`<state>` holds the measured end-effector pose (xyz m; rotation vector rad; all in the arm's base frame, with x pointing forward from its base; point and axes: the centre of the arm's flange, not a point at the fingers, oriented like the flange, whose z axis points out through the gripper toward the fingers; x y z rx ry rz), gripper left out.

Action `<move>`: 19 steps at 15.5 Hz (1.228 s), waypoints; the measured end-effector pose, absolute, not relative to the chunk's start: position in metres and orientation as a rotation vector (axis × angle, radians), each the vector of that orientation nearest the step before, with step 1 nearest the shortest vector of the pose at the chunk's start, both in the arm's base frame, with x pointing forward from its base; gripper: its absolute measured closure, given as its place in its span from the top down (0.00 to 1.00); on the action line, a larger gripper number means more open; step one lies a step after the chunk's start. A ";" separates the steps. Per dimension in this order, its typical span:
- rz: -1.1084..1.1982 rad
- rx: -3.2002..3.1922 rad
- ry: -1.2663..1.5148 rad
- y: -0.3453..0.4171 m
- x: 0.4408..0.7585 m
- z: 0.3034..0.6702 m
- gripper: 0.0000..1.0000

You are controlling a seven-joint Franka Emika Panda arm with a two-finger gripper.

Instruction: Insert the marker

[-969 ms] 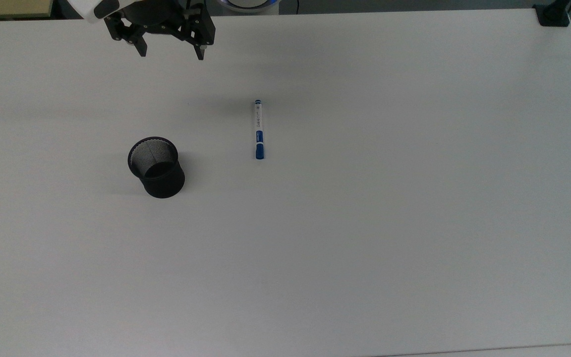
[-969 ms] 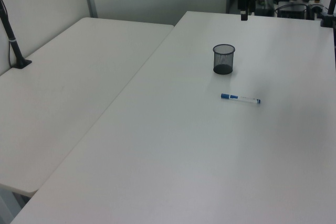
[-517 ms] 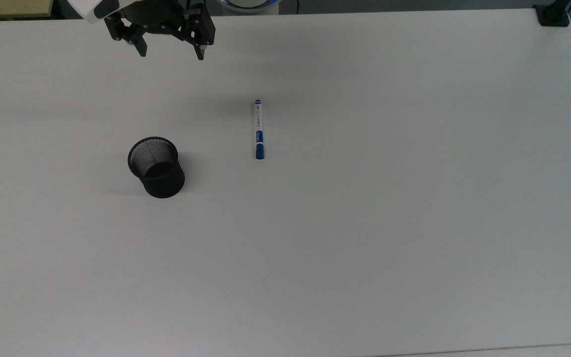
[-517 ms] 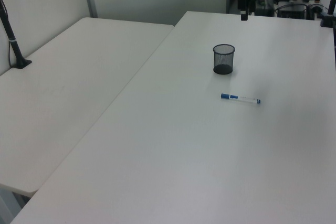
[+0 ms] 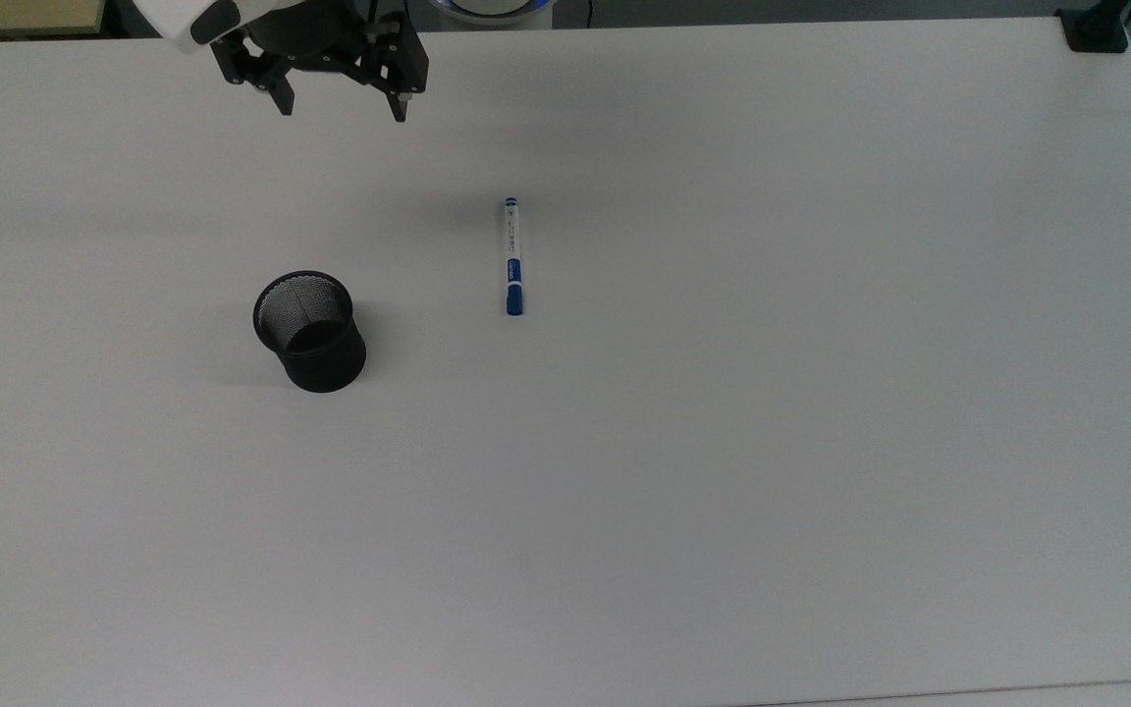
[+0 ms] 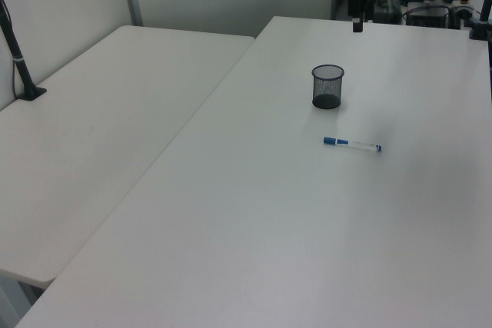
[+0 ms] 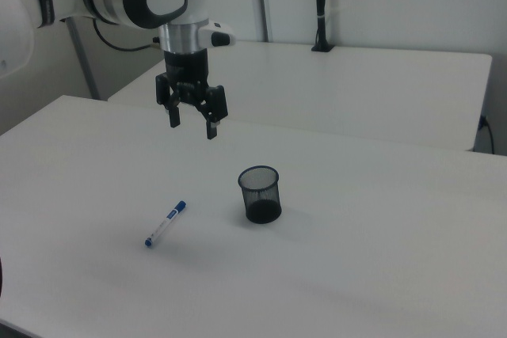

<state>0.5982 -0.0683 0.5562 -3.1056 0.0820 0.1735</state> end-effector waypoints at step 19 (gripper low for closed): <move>0.171 -3.127 -0.092 0.043 0.669 0.411 0.94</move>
